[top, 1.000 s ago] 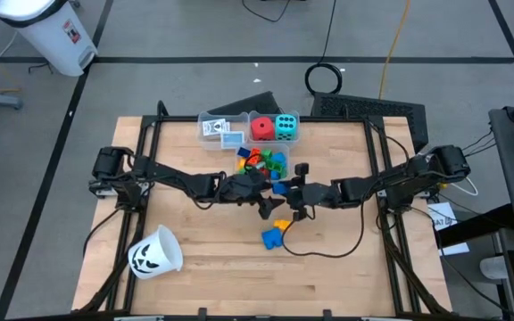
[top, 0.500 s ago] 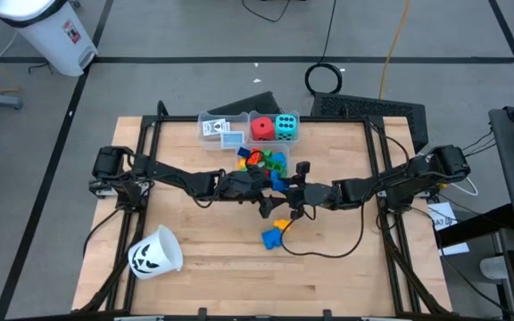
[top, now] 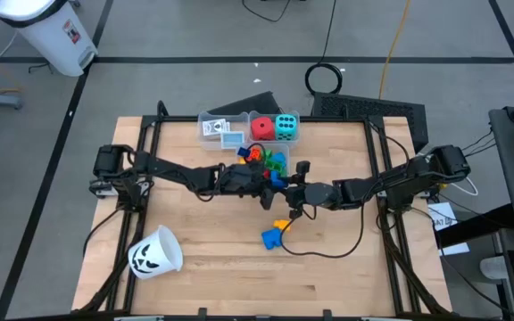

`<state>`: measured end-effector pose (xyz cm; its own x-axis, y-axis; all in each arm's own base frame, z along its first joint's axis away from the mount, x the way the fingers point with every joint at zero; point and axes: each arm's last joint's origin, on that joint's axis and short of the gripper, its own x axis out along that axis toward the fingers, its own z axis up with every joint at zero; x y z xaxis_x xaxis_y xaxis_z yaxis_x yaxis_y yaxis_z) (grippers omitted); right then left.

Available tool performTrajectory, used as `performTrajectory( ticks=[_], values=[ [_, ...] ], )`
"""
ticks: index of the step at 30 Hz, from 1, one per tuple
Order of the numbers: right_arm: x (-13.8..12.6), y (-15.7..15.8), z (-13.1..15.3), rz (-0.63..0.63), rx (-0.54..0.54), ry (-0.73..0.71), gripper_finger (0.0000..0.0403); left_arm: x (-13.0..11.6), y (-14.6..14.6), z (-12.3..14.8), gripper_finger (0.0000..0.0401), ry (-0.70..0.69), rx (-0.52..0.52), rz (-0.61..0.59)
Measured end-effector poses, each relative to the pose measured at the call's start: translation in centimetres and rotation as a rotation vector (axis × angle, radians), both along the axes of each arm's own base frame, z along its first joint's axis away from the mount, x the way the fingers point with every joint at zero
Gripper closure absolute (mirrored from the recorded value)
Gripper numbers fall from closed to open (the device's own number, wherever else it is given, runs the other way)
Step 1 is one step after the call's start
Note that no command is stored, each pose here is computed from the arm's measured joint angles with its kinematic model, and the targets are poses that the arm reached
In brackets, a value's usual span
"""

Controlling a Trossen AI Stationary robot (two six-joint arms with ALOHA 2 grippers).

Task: Pick & Place Toys
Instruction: Put the top blue game piece into the bottom transparent bin

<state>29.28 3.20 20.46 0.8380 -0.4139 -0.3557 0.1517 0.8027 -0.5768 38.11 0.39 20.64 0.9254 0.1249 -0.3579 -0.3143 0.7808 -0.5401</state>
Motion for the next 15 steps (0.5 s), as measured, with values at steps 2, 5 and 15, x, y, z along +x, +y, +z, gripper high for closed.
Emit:
performTrajectory(
  ticks=[2, 5, 15],
  values=[
    [0.0, 0.0, 0.0, 0.005, 0.002, 0.002, 0.0309, 0.0, 0.2, 0.0, 0.0344, -0.002, -0.003, -0.006],
    [-0.1, 0.2, -0.2, -0.002, 0.021, 0.008, 0.0298, 0.0, 0.4, 0.1, 0.0382, -0.007, 0.001, -0.034],
    [-2.3, -0.1, 0.9, -0.077, 0.157, 0.049, 0.0176, -2.0, 3.2, 3.2, 0.0387, 0.015, 0.126, 0.05]
  ],
)
